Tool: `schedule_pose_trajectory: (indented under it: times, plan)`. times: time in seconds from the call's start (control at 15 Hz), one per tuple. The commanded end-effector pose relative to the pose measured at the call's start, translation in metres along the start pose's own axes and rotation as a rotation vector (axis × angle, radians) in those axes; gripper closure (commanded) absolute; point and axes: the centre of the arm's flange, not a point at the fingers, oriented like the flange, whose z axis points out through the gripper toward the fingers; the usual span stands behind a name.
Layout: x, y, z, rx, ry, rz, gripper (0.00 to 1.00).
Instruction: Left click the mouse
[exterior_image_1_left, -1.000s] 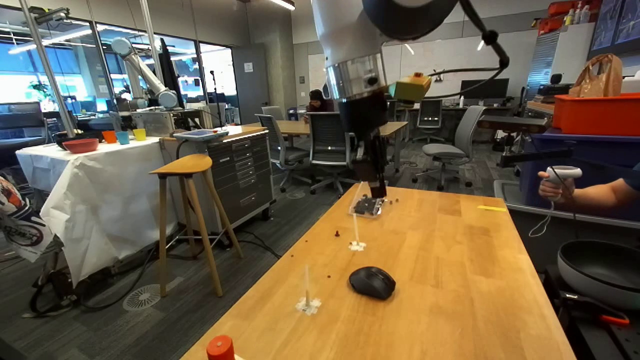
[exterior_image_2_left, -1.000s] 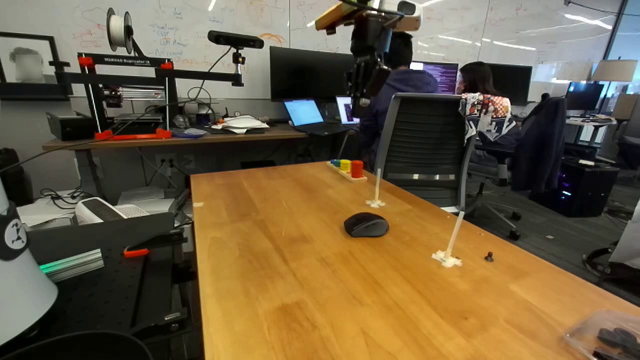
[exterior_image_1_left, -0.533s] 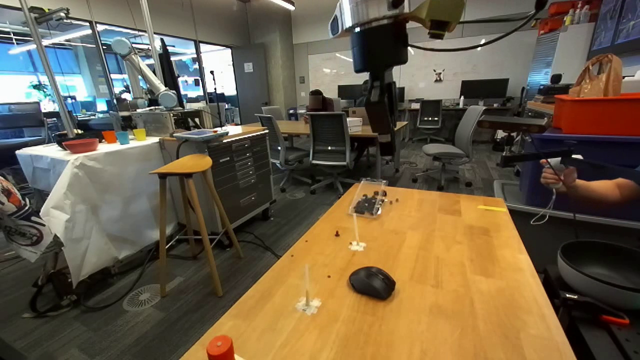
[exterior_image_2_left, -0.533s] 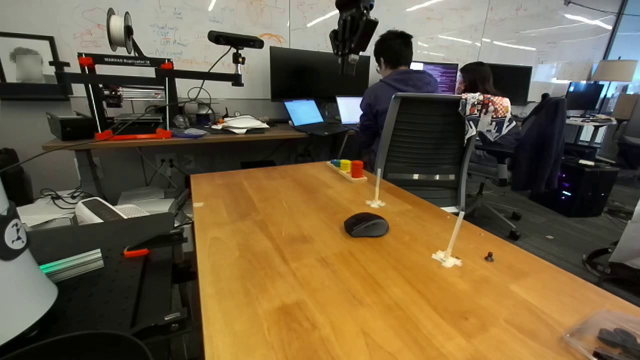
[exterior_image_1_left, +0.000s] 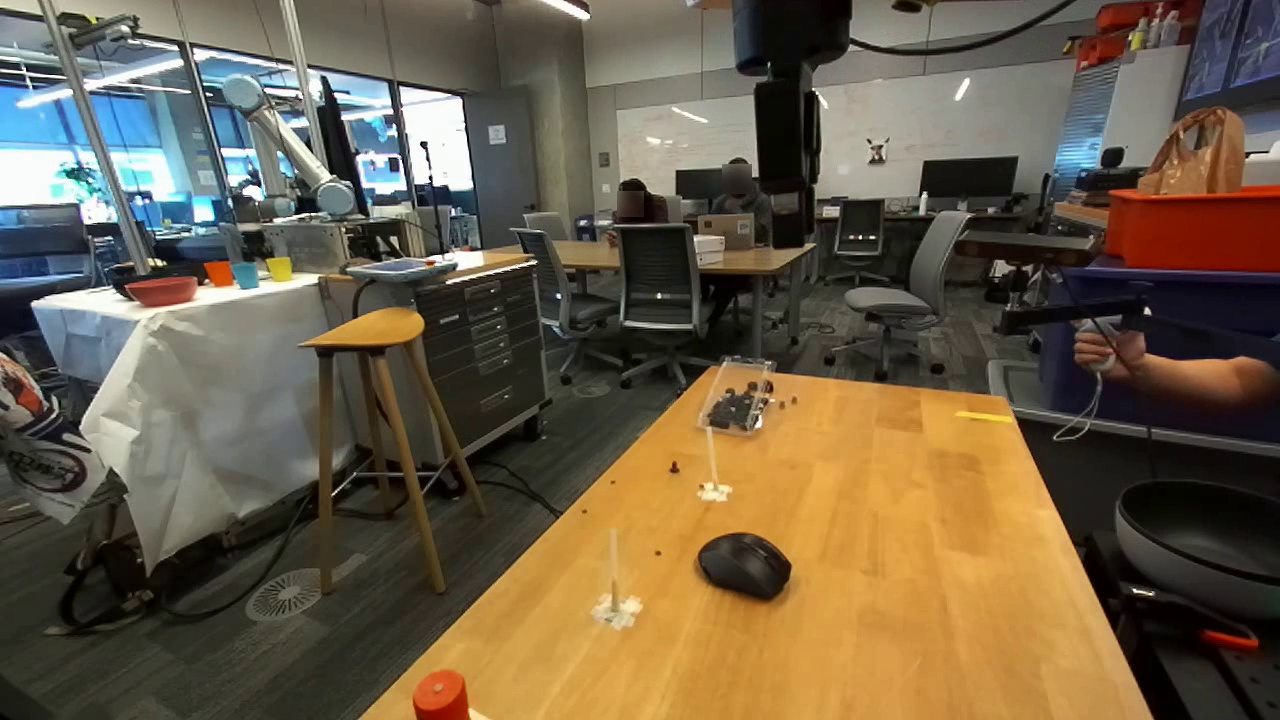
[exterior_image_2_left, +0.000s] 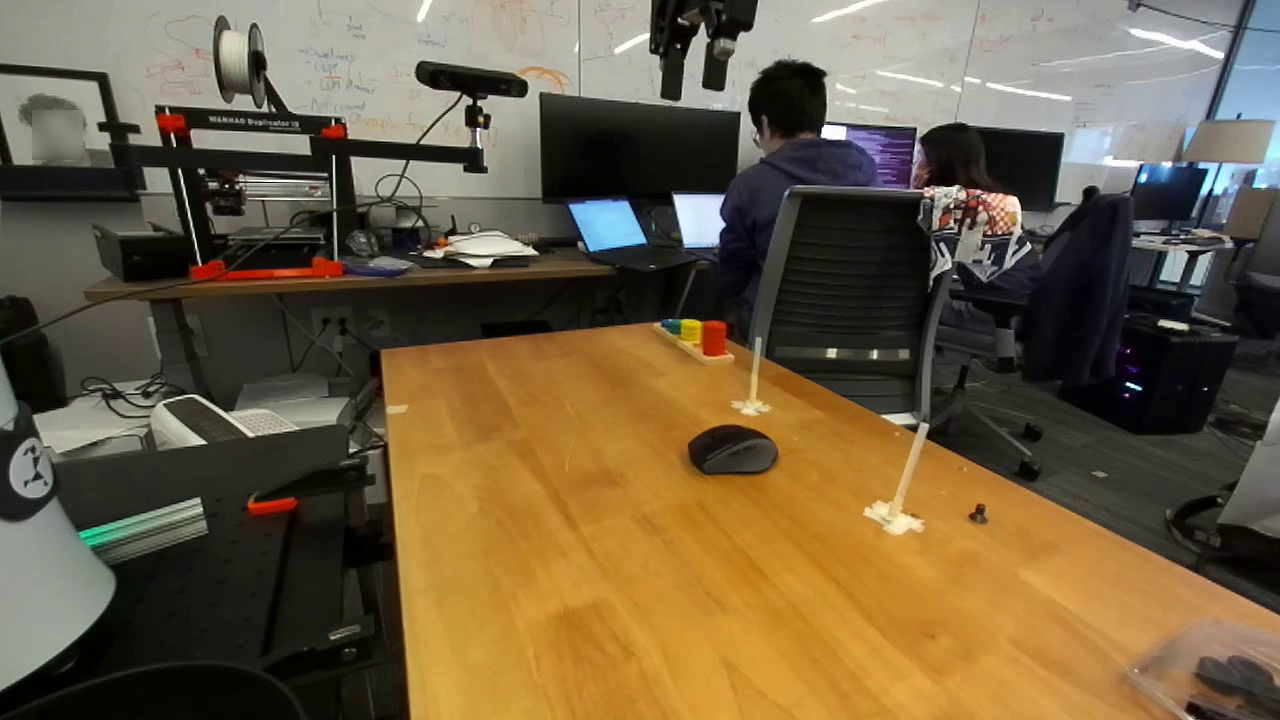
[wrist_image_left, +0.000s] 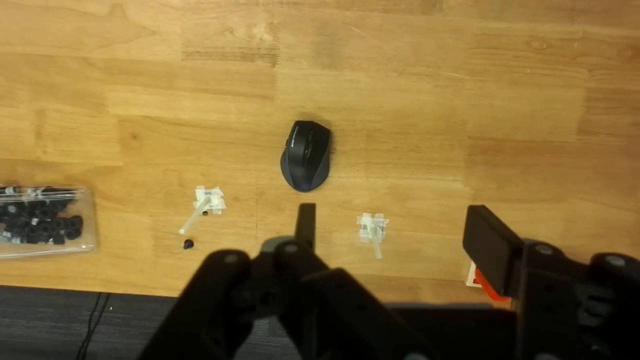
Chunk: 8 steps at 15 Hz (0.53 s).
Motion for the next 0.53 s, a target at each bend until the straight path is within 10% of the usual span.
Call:
schedule_pose_trajectory:
  times: [0.0, 0.47]
  plan:
    - [-0.0008, 0.0035, -0.0014, 0.002, 0.000, 0.004, 0.16]
    - [-0.0015, 0.0066, -0.0014, 0.005, -0.002, 0.007, 0.06]
